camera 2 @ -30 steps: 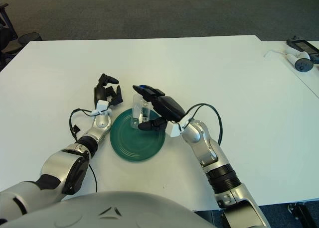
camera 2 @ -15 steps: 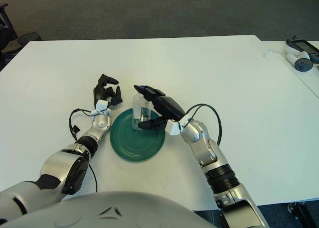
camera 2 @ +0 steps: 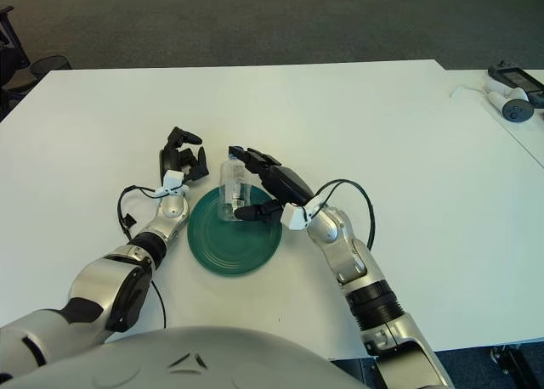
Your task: Put the bottle into the plate.
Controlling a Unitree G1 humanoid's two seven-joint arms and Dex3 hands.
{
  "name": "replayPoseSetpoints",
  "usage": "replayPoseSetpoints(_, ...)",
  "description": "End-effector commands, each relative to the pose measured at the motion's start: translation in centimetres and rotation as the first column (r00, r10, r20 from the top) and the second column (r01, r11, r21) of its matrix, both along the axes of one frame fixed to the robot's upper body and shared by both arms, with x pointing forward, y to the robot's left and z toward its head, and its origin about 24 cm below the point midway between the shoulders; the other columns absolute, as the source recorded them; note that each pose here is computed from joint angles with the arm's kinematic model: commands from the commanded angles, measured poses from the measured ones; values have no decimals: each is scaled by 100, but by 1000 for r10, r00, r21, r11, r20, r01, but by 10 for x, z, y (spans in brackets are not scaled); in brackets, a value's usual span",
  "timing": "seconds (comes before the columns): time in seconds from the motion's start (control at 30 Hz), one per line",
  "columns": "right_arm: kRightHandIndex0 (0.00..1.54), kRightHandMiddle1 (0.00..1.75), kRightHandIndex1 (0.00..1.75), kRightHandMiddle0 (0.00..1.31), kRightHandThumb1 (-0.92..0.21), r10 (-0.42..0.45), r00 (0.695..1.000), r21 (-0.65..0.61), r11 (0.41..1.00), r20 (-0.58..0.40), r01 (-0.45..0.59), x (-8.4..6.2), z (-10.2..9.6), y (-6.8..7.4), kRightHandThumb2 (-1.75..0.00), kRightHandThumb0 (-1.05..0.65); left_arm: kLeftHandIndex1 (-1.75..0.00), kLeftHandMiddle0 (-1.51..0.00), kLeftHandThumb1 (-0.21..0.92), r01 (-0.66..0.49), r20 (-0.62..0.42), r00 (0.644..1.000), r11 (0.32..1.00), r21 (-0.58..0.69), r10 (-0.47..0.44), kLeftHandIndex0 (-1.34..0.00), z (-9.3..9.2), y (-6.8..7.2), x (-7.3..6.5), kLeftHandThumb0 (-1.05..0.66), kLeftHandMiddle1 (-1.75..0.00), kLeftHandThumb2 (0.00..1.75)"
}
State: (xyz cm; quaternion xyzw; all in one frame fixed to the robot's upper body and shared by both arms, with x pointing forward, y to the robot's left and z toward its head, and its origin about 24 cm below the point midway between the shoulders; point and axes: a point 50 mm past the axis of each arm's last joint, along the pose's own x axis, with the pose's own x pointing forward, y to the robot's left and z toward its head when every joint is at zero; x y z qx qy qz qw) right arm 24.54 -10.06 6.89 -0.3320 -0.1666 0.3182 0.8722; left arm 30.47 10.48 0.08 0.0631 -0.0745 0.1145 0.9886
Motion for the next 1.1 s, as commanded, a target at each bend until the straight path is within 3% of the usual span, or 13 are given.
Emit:
replayPoseSetpoints(0.0, 2, 14, 1, 0, -92, -17, 1000, 22, 1000, -14, 18, 0, -2, -3, -45, -105, -175, -115, 34, -16, -62, 998, 1000, 14, 17, -60, -15, 9, -10, -47, -175, 129)
replayPoseSetpoints(0.57, 2, 14, 1, 0, -92, -19, 999, 16, 1000, -47, 19, -8, -10, -7, -42, -105, -175, -116, 34, -19, -64, 998, 999, 25, 21, -59, -15, 7, -9, -47, -175, 129)
replayPoseSetpoints(1.07, 4, 10, 1, 0, -92, 6, 1000, -87, 996, -31, -8, -14, -14, -13, -45, -105, -175, -115, 38, -25, -63, 998, 999, 31, 27, -56, -14, 5, -9, -46, -175, 123)
